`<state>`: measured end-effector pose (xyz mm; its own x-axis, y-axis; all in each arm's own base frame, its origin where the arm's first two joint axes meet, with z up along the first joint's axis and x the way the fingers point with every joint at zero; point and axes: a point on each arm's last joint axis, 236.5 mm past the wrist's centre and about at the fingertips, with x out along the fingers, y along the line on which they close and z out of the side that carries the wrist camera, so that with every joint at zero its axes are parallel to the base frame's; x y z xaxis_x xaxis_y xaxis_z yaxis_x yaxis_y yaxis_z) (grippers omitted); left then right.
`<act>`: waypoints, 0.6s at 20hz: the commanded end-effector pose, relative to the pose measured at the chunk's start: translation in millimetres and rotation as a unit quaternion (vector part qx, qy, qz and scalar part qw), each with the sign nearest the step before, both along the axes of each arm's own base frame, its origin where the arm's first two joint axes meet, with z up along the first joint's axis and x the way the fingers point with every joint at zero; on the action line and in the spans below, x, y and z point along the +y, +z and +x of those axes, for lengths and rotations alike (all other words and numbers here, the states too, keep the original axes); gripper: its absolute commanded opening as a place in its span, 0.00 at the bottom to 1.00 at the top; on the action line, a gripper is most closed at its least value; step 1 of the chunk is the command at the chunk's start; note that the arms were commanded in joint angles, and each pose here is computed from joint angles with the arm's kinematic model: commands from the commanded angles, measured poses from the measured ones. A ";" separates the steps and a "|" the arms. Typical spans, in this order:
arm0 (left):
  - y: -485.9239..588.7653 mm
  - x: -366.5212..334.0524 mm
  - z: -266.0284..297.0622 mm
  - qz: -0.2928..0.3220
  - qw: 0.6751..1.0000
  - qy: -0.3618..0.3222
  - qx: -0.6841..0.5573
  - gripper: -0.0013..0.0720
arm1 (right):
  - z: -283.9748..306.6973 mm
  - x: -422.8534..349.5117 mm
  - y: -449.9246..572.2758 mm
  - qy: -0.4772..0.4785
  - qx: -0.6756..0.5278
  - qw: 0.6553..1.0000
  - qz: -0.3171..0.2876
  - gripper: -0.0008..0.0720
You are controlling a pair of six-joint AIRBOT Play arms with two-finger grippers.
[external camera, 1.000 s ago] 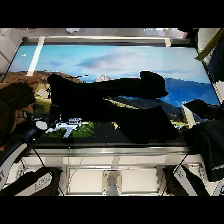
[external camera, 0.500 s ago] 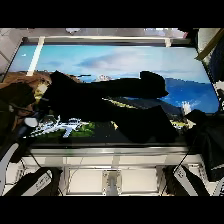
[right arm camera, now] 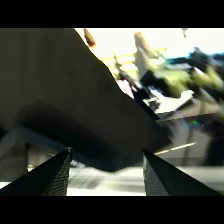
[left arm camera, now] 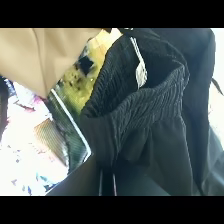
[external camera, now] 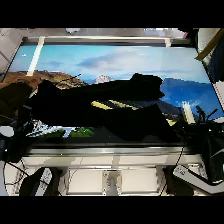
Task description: Fold the clothes and pants, and hang the long-sleeved shirts on hangers.
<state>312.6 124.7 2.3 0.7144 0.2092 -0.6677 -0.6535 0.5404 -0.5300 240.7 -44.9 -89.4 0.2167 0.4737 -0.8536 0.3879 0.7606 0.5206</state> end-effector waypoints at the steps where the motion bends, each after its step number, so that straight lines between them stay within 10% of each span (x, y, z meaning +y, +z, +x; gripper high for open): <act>1: -2.2 -1.6 -8.3 0.003 1.000 -0.009 0.017 0.04 | 14.7 2.2 -15.5 -0.005 -0.012 1.000 0.025 0.66; 7: -2.2 -1.5 -8.3 0.003 1.000 -0.009 0.017 0.04 | 56.0 -41.3 4.9 -0.003 -0.064 0.997 -0.041 0.62; 12: -2.3 -1.6 -8.3 0.003 1.000 -0.009 0.017 0.04 | 38.6 -15.5 -23.2 0.032 -0.017 0.999 0.036 0.62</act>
<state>304.5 123.0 -0.3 0.6948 0.2003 -0.6908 -0.6617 0.5543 -0.5048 284.1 -71.3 -102.1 0.2584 0.4796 -0.8386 0.3340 0.7702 0.5434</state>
